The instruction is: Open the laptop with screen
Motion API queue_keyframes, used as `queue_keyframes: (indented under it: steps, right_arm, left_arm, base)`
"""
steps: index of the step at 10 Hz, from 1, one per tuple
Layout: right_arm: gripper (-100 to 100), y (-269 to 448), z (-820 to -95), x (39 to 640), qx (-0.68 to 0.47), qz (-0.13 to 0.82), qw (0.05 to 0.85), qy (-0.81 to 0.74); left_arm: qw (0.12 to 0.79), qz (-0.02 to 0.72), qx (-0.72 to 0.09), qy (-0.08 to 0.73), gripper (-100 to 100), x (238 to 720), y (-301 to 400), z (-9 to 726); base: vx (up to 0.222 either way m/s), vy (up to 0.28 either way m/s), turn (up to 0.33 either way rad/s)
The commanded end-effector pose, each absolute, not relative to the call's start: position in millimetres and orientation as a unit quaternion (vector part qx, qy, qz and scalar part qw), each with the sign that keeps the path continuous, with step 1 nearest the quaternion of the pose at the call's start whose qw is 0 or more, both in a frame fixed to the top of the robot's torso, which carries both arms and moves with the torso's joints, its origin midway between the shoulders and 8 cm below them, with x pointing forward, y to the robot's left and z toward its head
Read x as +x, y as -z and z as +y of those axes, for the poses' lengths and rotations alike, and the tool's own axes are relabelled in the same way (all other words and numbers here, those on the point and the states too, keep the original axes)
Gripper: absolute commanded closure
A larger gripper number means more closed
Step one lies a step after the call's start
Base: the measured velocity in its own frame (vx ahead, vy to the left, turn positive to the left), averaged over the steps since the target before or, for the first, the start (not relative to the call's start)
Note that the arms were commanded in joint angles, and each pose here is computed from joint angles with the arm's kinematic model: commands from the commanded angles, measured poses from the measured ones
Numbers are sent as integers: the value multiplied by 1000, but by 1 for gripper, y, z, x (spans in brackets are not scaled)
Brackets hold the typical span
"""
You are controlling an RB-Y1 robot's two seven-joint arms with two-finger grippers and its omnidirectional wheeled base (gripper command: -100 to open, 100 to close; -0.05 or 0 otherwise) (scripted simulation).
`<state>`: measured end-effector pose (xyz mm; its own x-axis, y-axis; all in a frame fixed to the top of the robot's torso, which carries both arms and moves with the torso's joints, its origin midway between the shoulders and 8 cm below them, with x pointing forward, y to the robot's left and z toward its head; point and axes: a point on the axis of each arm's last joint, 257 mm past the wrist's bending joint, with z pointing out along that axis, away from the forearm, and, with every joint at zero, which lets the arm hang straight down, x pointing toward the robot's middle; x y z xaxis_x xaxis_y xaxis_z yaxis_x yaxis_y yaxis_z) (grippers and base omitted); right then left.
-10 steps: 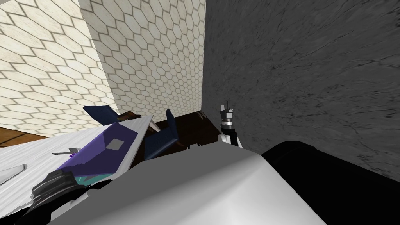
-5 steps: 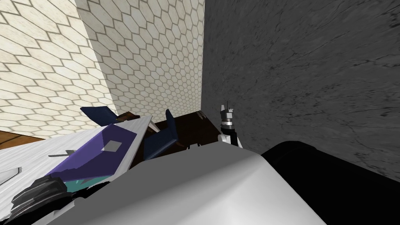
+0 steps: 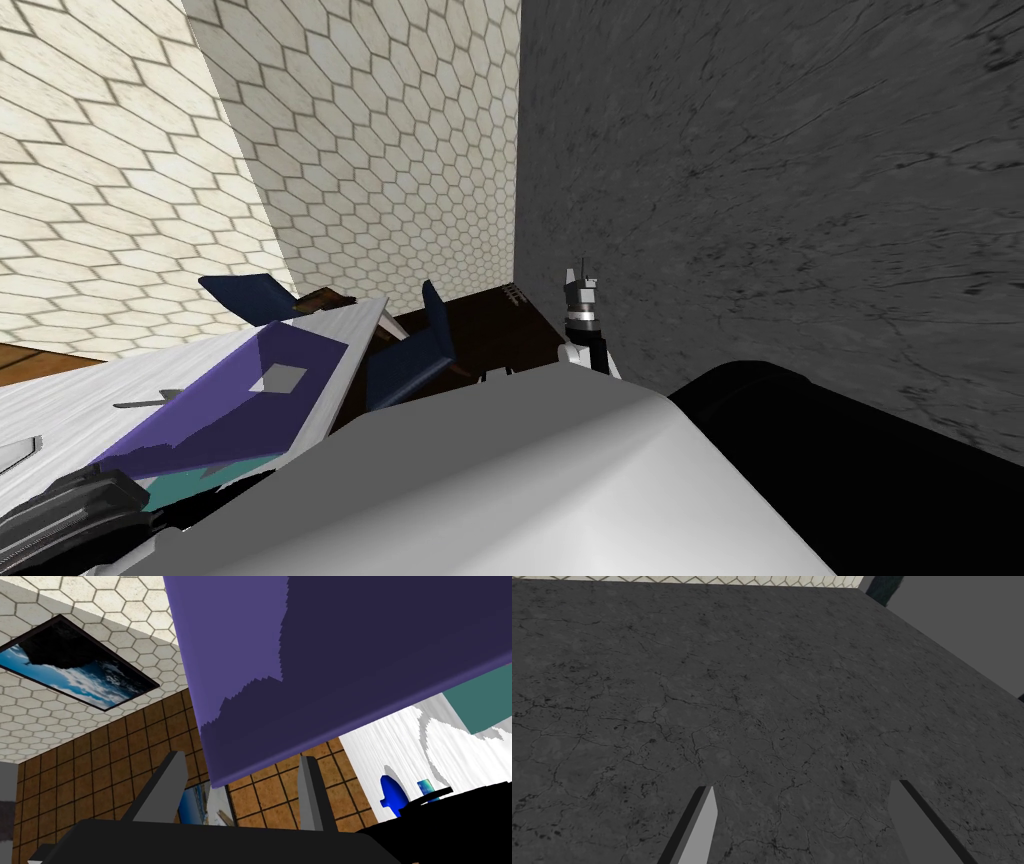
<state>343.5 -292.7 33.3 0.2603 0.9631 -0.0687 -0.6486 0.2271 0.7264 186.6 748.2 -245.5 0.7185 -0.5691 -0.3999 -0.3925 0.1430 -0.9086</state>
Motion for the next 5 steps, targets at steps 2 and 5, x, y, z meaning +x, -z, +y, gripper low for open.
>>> queue_keyframes:
  steps: [2,5]
  right_arm:
    - [0,-33,-293,344,296,266,737,-547]
    - [0,-33,-293,344,296,266,737,-547]
  left_arm:
    - [644,358,-671,80,100,178,250,758]
    - [633,351,-685,84,100,168,250,768]
  base:
    - [2,-1,-16]
    - [5,0,-23]
